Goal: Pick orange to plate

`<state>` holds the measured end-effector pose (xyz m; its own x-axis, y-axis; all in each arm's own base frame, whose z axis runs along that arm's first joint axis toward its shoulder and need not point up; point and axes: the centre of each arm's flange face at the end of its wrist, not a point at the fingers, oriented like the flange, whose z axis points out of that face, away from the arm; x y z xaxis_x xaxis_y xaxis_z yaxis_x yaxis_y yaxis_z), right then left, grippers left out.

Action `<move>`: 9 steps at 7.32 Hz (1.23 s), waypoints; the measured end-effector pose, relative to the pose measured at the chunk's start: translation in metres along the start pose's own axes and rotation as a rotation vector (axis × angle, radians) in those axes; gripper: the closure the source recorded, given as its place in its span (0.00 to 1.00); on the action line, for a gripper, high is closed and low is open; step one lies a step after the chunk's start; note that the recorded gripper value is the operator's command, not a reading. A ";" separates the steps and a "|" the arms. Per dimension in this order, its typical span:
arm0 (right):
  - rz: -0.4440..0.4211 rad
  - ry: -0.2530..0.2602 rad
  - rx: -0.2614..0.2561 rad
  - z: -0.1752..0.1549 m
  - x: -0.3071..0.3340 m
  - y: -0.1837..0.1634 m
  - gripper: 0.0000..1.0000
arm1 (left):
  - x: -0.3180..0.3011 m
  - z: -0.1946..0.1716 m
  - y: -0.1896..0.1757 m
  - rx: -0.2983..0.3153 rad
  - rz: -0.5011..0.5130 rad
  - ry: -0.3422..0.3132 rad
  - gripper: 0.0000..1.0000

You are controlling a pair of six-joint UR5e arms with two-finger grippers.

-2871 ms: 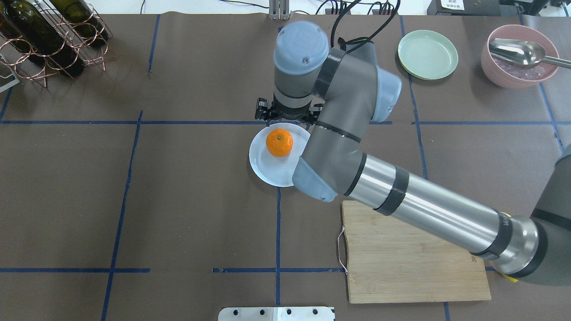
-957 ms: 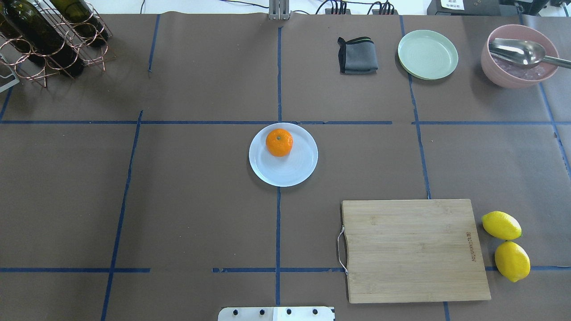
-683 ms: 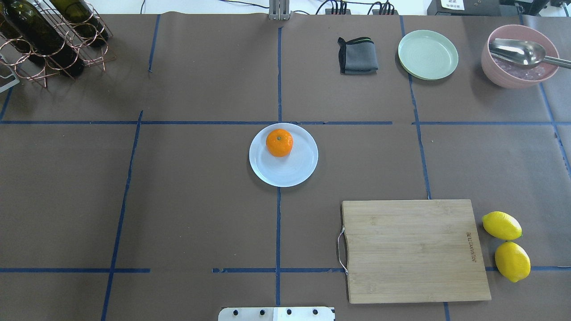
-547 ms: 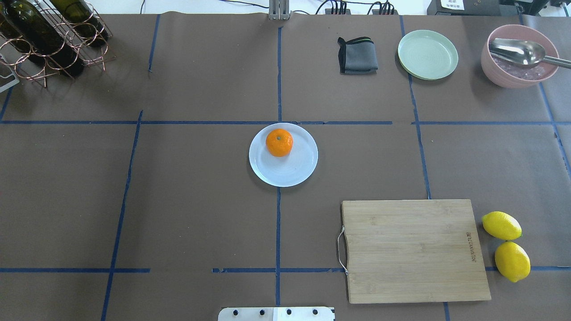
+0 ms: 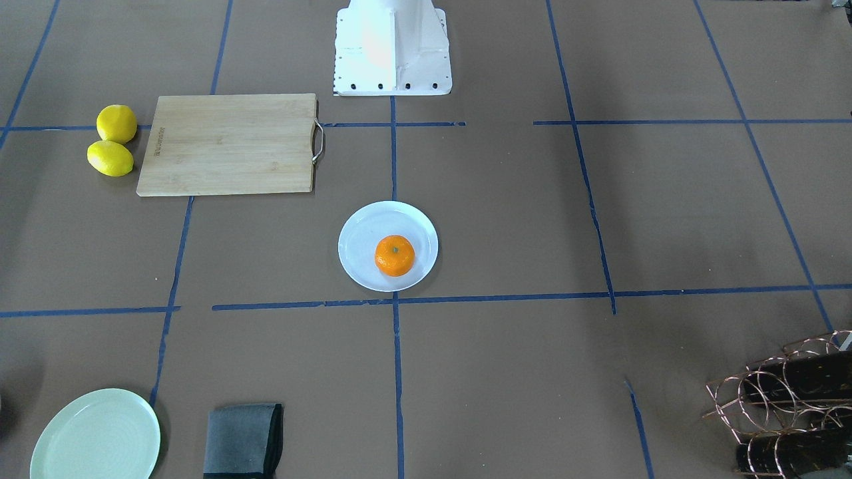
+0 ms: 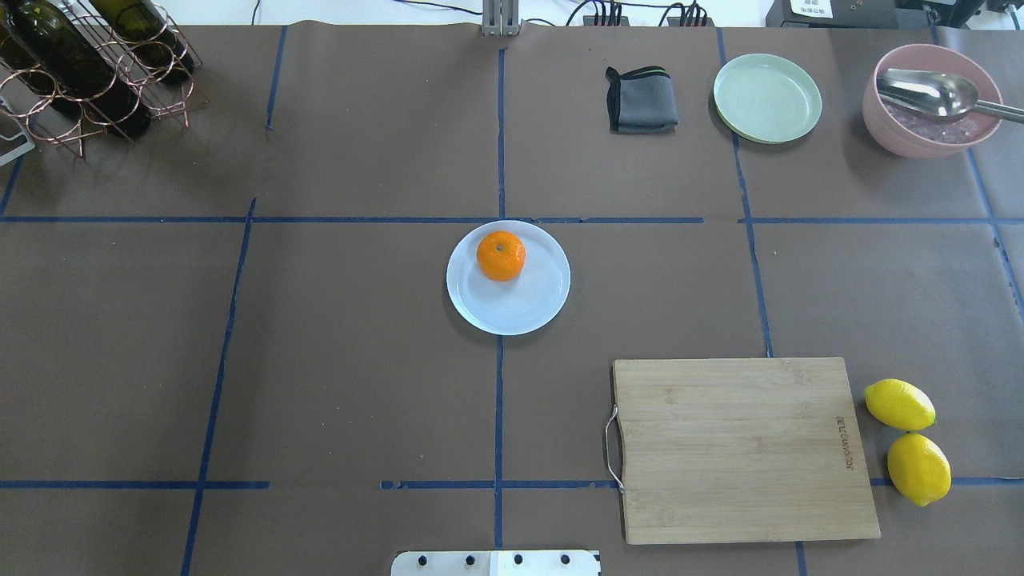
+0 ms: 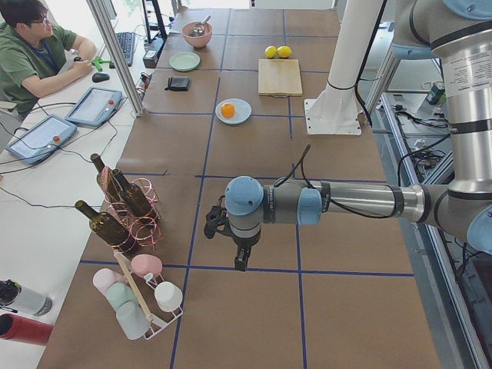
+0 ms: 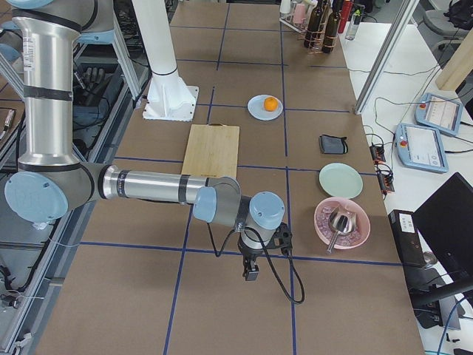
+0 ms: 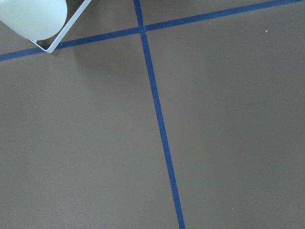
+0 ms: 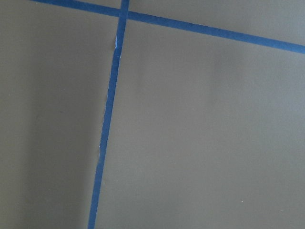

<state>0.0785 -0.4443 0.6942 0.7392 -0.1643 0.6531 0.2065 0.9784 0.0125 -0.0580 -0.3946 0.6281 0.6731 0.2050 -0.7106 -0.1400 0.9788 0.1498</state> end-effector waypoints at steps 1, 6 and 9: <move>-0.001 0.000 0.001 0.000 0.000 0.000 0.00 | 0.000 0.000 0.000 0.000 0.001 0.000 0.00; -0.006 0.001 0.003 -0.001 -0.001 -0.001 0.00 | 0.002 -0.002 -0.005 0.008 0.011 0.000 0.00; -0.009 0.000 0.003 -0.001 -0.001 -0.002 0.00 | 0.003 -0.004 -0.008 0.013 0.015 -0.001 0.00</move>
<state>0.0778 -0.4458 0.6926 0.7377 -0.1730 0.6526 0.2111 0.9772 0.0205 -0.0574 -0.4020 0.6218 0.6717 0.2195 -0.7076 -0.1409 0.9755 0.1688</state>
